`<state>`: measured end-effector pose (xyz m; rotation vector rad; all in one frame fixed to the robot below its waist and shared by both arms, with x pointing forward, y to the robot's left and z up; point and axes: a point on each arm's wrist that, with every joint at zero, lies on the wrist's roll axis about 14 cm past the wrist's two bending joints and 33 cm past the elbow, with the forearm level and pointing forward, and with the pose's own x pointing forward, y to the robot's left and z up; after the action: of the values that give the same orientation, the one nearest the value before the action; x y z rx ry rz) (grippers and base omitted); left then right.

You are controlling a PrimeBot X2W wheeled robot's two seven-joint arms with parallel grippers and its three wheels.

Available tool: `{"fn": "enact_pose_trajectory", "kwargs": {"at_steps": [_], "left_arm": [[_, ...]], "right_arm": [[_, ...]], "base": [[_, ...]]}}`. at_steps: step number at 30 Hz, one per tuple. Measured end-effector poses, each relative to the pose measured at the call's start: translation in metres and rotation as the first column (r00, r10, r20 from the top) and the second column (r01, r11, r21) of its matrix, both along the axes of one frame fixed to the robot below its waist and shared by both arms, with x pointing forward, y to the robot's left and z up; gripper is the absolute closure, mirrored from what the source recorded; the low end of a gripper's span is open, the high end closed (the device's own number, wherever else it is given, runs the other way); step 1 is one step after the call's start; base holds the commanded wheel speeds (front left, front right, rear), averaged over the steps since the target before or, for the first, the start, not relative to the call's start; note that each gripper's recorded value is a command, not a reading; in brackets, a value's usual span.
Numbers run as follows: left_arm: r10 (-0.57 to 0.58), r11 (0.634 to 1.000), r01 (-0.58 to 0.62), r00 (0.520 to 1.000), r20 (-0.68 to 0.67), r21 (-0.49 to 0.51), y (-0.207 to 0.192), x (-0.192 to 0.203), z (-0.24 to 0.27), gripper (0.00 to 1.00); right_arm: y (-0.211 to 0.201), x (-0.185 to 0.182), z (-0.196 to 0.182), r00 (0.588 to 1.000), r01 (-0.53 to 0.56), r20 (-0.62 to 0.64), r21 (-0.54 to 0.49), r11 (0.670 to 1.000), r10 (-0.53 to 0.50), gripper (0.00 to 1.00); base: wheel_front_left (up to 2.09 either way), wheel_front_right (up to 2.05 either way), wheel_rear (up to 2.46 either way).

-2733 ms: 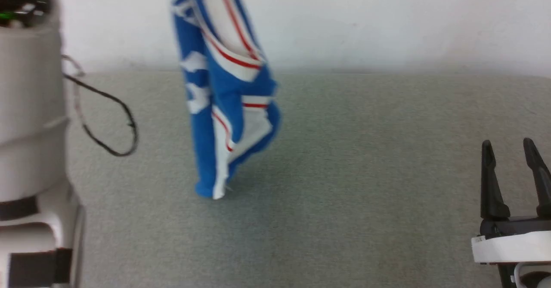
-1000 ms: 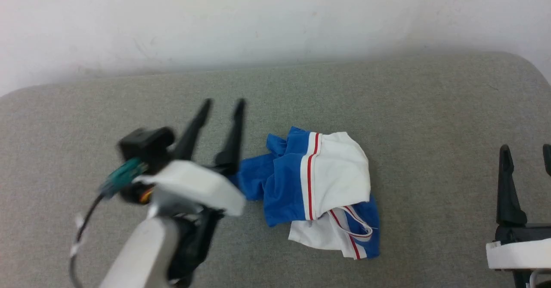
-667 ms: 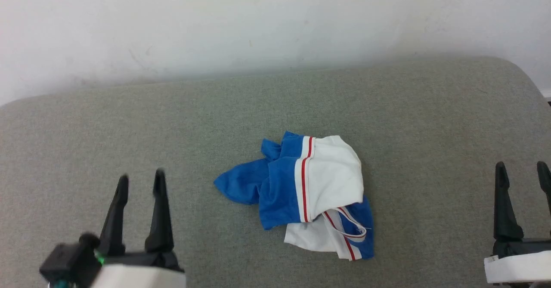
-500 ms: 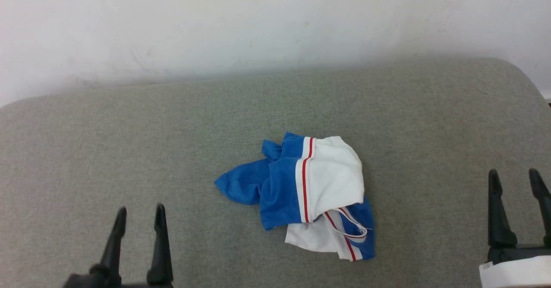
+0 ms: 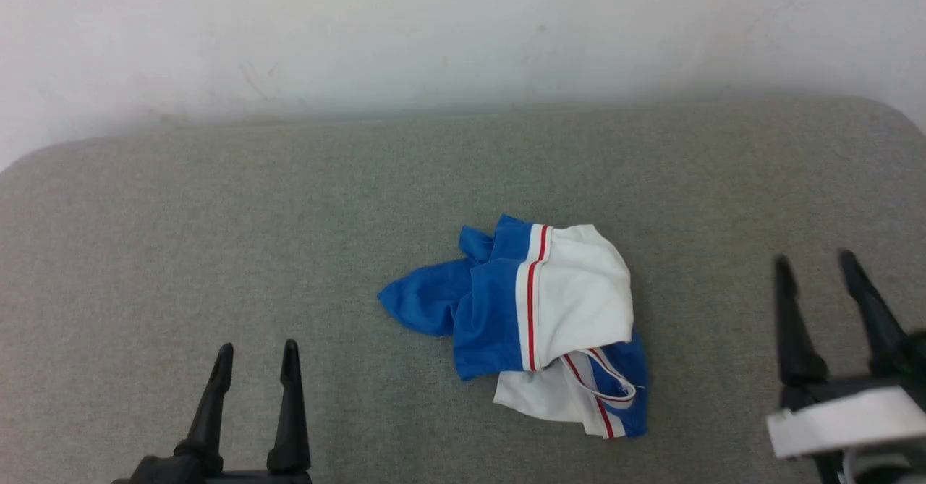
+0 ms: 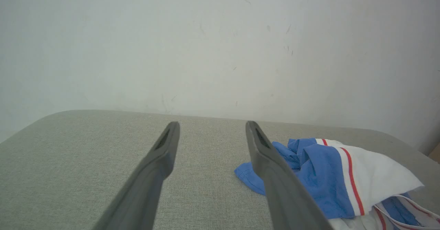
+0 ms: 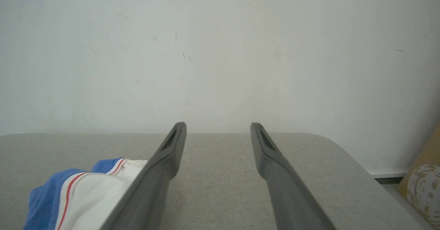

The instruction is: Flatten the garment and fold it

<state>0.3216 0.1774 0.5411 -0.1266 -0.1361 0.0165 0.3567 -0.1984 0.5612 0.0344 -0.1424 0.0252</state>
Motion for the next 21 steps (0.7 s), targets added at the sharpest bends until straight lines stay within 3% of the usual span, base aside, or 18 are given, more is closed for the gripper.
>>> {"fn": "enact_pose_trajectory", "kwargs": {"at_steps": [6, 10, 13, 21], "left_arm": [[-0.017, 1.0, 0.017, 1.0, -0.015, -0.023, -0.007, 0.012, -0.007, 0.0], [-0.03, 0.999, 0.029, 0.999, -0.033, -0.034, -0.013, 0.021, -0.014, 0.0], [-0.03, 0.999, 0.028, 0.998, -0.053, -0.038, -0.013, 0.026, -0.021, 0.0], [-0.006, 0.999, 0.0, 0.995, -0.103, -0.053, -0.007, 0.025, -0.038, 0.0]], "right_arm": [[0.038, 0.042, 0.01, 0.99, -0.119, -0.068, 0.03, 0.992, 0.121, 0.0], [0.066, 0.068, -0.004, 0.952, -0.221, -0.204, 0.05, 0.974, 0.227, 0.0], [0.081, 0.08, -0.031, 0.888, -0.289, -0.358, 0.05, 0.956, 0.288, 0.0], [0.109, 0.077, -0.103, 0.614, -0.431, -0.707, 0.072, 0.9, 0.35, 0.0]], "base": [[0.0, 0.0, 0.0], [0.0, 0.0, 0.0], [0.0, 0.0, 0.0], [0.0, 0.0, 0.0]]}}
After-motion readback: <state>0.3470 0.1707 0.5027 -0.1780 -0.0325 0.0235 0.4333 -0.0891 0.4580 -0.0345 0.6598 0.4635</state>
